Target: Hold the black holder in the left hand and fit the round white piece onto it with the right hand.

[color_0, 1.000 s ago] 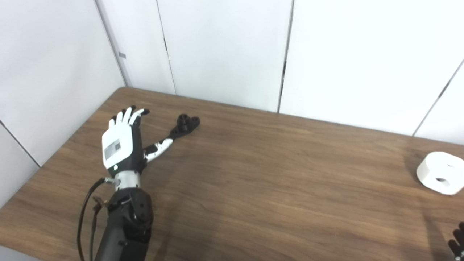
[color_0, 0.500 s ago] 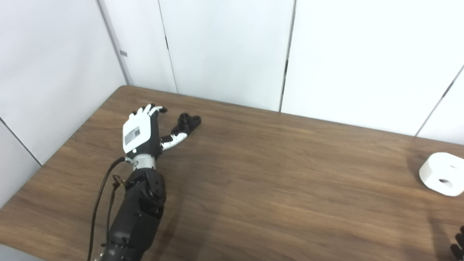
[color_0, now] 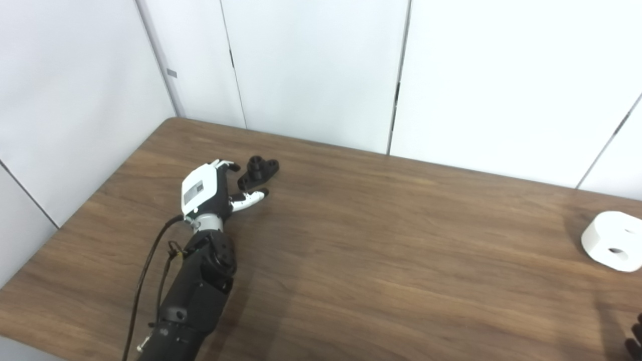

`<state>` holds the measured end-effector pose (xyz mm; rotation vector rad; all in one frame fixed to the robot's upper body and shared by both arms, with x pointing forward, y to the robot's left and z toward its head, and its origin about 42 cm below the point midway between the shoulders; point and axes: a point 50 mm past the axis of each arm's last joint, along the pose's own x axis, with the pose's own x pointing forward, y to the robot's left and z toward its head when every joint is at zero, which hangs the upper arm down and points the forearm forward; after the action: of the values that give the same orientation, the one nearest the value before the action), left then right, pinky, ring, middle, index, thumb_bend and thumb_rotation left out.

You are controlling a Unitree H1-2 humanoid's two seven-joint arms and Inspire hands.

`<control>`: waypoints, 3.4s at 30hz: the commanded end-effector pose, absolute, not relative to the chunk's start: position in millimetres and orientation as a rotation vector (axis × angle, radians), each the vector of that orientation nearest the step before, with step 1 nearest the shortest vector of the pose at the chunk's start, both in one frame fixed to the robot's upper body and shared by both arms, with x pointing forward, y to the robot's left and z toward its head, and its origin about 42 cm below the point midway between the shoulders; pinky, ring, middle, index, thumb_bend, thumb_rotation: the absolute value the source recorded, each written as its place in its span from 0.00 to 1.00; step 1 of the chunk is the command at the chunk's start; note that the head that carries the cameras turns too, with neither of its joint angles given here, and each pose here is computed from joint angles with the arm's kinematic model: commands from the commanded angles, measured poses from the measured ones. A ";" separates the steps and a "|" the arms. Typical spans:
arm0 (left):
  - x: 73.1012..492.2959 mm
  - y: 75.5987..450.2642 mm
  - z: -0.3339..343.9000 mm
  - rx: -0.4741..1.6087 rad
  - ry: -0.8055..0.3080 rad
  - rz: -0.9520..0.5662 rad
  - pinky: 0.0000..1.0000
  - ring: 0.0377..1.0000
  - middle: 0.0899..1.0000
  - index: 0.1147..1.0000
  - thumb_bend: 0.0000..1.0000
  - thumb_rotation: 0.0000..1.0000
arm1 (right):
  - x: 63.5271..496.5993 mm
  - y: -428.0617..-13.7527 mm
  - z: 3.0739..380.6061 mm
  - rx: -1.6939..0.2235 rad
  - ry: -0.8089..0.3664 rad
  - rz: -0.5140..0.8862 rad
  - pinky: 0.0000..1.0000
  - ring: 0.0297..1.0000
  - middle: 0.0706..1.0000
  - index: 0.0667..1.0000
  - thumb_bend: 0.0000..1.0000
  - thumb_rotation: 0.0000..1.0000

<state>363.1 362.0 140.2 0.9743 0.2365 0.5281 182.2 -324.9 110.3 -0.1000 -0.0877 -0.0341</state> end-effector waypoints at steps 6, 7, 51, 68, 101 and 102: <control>383.3 372.5 164.1 1.005 0.166 0.592 1.00 0.96 0.90 0.71 0.86 0.37 | 170.6 -317.6 97.0 -0.070 -0.038 -0.053 1.00 1.00 0.99 1.00 0.70 1.00; 384.4 373.3 163.2 1.011 0.172 0.593 1.00 0.96 0.90 0.71 0.86 0.36 | 170.7 -317.8 96.9 -0.069 -0.038 -0.053 1.00 1.00 0.99 1.00 0.70 1.00; 402.7 379.8 161.2 0.950 0.125 0.506 0.97 0.91 0.85 0.66 0.76 0.17 | 166.6 -314.3 99.2 -0.076 -0.031 -0.056 1.00 1.00 0.98 1.00 0.70 1.00; 401.7 381.4 156.7 0.881 0.142 0.523 0.98 0.94 0.83 0.43 0.52 0.07 | 165.8 -314.2 100.1 -0.082 -0.030 -0.064 1.00 1.00 0.97 1.00 0.68 1.00; 405.3 380.1 158.3 1.012 0.146 0.487 0.94 0.93 0.79 0.42 0.52 0.04 | 165.0 -316.4 100.0 -0.052 -0.044 -0.056 1.00 1.00 0.99 1.00 0.71 1.00; 405.3 380.1 158.5 1.013 0.149 0.485 0.94 0.93 0.79 0.42 0.52 0.04 | 164.9 -316.4 100.0 -0.054 -0.044 -0.055 1.00 1.00 0.99 1.00 0.71 1.00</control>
<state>393.9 371.6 137.7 0.9866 0.1872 0.4546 174.2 -319.6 110.6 -0.0750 -0.0773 -0.0510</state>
